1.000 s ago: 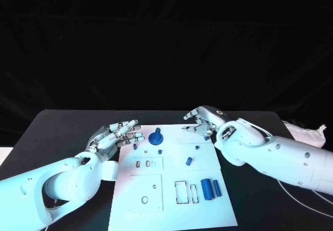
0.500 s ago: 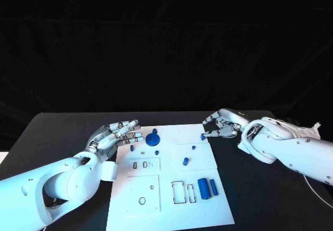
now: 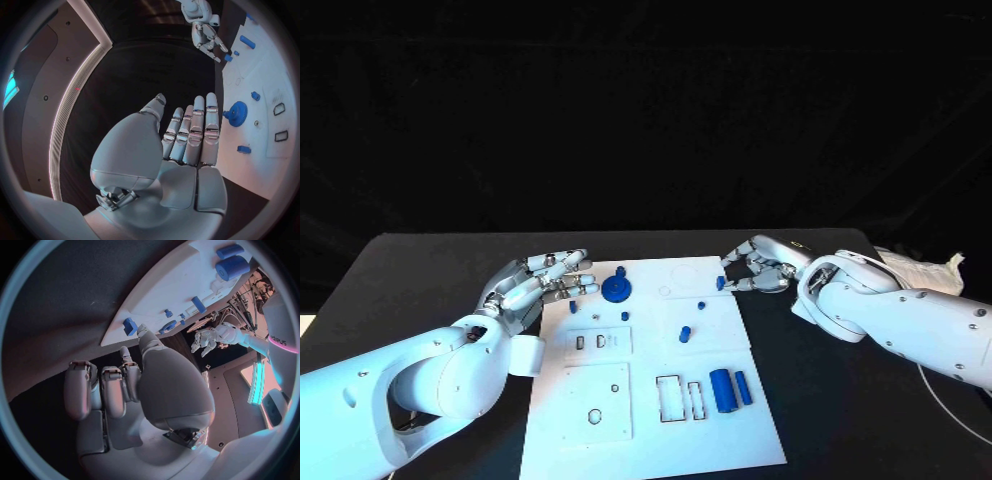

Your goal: Assemble the parts on the task board

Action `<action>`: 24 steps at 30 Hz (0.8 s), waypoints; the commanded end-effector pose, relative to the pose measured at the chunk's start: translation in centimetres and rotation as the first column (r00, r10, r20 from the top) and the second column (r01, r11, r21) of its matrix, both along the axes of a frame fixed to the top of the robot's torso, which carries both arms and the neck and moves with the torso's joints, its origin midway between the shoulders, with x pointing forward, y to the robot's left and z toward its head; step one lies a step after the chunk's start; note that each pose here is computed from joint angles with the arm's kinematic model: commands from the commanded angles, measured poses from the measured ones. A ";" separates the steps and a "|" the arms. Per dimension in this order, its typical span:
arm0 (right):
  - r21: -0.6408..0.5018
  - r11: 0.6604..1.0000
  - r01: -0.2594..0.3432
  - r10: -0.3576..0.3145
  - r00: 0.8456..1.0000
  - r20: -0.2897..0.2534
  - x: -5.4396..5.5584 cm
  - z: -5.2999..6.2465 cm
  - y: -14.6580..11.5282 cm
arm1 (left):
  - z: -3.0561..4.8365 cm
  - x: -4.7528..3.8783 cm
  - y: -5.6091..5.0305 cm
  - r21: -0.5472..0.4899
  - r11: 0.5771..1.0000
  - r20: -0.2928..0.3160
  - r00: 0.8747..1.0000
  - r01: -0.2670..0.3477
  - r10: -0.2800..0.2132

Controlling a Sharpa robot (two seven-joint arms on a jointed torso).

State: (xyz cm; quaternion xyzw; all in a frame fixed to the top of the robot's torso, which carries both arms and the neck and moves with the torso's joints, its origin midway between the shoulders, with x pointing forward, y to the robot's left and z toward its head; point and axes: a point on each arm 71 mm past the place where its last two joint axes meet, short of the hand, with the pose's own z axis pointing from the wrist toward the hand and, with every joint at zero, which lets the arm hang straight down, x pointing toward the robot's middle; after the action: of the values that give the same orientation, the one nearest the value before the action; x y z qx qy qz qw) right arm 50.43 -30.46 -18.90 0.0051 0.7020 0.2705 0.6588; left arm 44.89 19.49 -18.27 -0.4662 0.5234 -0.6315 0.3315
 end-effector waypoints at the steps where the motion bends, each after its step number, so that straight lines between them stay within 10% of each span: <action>1: -0.009 1.000 -0.013 0.013 1.000 -0.002 0.2 -0.3 0.2 | 0.11 -0.07 -0.3 -0.009 1.000 0.011 1.000 0.025 -0.024; 24: -0.032 0.999 -0.039 0.038 0.999 -0.031 0.4 -1.4 1.2 | 0.09 -0.08 -0.3 -0.008 1.000 0.009 1.000 0.025 -0.024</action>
State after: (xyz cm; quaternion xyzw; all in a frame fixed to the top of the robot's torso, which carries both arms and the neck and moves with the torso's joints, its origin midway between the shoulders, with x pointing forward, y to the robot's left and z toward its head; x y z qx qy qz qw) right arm 50.84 -29.43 -20.16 -0.0031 0.7105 0.2711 0.6494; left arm 44.88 19.46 -18.30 -0.4655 0.5247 -0.6315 0.3304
